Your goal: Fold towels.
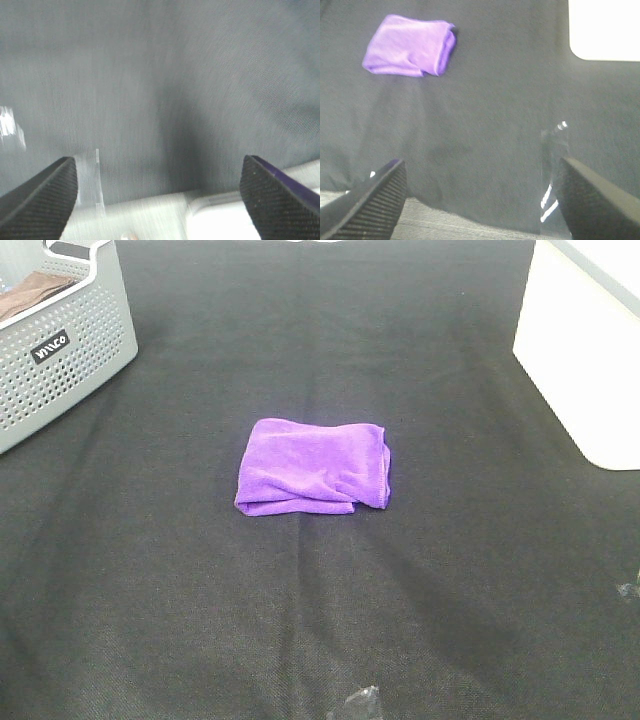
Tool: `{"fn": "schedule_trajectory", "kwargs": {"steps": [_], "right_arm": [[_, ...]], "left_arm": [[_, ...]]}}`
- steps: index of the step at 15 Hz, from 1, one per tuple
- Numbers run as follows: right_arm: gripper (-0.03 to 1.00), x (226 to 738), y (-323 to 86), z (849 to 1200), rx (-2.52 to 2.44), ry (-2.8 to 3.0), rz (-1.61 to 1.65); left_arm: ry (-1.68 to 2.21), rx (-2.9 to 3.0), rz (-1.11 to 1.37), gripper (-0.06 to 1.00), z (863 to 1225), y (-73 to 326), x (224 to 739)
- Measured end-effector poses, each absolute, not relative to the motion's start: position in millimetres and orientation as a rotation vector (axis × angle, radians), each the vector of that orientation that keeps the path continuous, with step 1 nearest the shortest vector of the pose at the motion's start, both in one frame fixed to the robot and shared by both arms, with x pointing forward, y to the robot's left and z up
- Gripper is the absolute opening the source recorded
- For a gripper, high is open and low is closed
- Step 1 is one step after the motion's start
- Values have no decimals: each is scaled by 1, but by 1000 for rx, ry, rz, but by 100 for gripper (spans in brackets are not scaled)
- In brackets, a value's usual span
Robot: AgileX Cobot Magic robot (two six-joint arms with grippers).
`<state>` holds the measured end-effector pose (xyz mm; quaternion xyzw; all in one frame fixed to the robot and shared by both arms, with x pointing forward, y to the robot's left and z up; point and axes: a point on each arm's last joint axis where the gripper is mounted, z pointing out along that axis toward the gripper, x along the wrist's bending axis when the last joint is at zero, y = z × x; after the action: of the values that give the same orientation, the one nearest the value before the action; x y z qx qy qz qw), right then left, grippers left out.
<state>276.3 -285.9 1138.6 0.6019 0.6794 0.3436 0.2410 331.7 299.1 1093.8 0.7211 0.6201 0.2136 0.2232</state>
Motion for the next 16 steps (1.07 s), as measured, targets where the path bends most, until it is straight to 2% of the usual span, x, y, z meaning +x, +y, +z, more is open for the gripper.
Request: {"fn": "schedule_trajectory", "kwargs": {"steps": [3,9,13,16], "right_arm": [[78,255,-289,1118,1599,1842,950],[78,214,-295,1081,1439,1760,1021],[77,225,-293,1040,1503,1844,941],[77,234,-294,1037,1467,1786,972]], "left_arm": [[1684,1943,758,81,1087,302,295],[1648,1668,925,81,1061,301,239],[1615,1521,969,81,1054,301,230],[1605,1511,978,81,1055,301,230]]}}
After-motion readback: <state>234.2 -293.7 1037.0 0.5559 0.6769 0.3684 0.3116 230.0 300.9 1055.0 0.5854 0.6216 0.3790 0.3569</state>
